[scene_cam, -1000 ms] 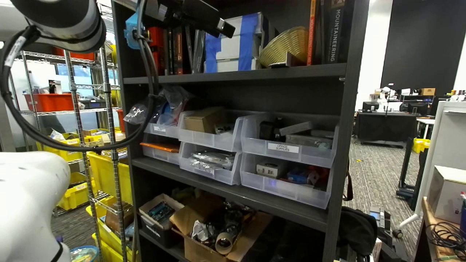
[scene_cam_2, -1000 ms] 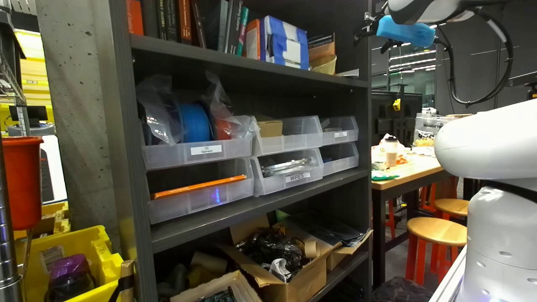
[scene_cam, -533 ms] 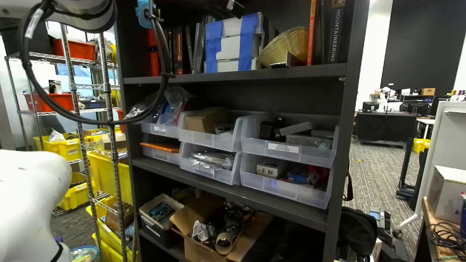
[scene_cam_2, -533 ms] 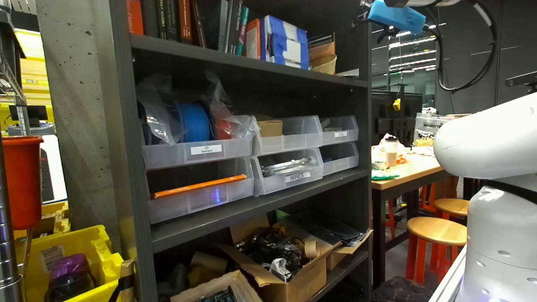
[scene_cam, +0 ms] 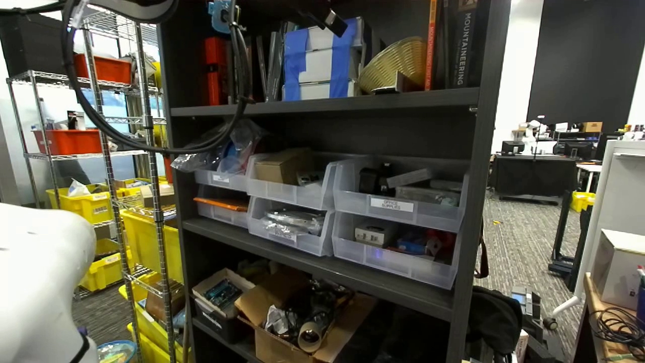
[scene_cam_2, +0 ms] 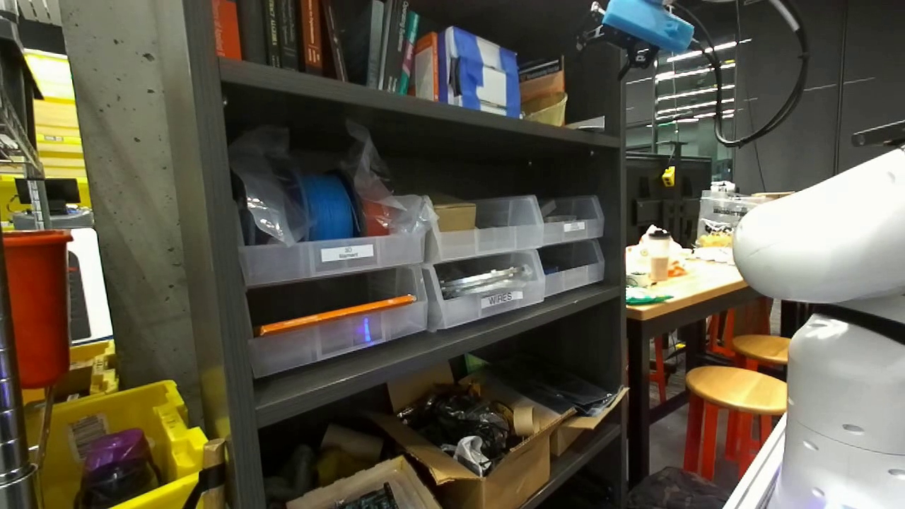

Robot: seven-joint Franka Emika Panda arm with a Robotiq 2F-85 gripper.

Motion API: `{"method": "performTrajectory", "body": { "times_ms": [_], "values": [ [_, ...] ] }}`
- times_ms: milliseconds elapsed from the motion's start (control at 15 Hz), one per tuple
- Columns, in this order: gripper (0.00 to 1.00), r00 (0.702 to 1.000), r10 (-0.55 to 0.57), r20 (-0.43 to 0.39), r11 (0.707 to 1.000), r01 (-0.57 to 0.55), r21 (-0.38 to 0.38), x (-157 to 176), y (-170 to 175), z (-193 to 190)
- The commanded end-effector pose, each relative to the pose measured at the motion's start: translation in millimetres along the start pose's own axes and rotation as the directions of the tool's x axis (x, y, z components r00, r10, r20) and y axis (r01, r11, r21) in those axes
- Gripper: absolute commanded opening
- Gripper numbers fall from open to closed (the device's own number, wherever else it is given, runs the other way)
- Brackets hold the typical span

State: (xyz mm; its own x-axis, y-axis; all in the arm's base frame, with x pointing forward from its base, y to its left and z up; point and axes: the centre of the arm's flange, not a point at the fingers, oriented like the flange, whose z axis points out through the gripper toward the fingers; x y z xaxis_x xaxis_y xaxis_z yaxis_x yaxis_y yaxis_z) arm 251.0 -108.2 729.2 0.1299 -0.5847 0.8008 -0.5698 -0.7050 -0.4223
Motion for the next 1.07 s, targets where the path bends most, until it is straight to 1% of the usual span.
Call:
{"method": "performTrajectory", "body": {
  "times_ms": [0, 200, 467, 800, 1000],
  "values": [
    [1.00, 1.000, 0.000, 0.000, 1.000, 0.000, 0.000, 0.1, -0.1, -0.2],
    [1.00, 1.000, 0.000, -0.003, 1.000, 0.000, -0.006, -2.6, -3.3, 7.1],
    [1.00, 1.000, -0.001, -0.014, 1.000, 0.001, 0.005, 3.2, -9.2, 8.3],
    [1.00, 0.999, -0.001, -0.053, 1.000, 0.002, 0.012, 20.0, -17.8, 14.3],
    [1.00, 0.999, -0.001, -0.045, 1.000, 0.002, 0.019, 29.6, -23.6, 27.6]
  ]
}}
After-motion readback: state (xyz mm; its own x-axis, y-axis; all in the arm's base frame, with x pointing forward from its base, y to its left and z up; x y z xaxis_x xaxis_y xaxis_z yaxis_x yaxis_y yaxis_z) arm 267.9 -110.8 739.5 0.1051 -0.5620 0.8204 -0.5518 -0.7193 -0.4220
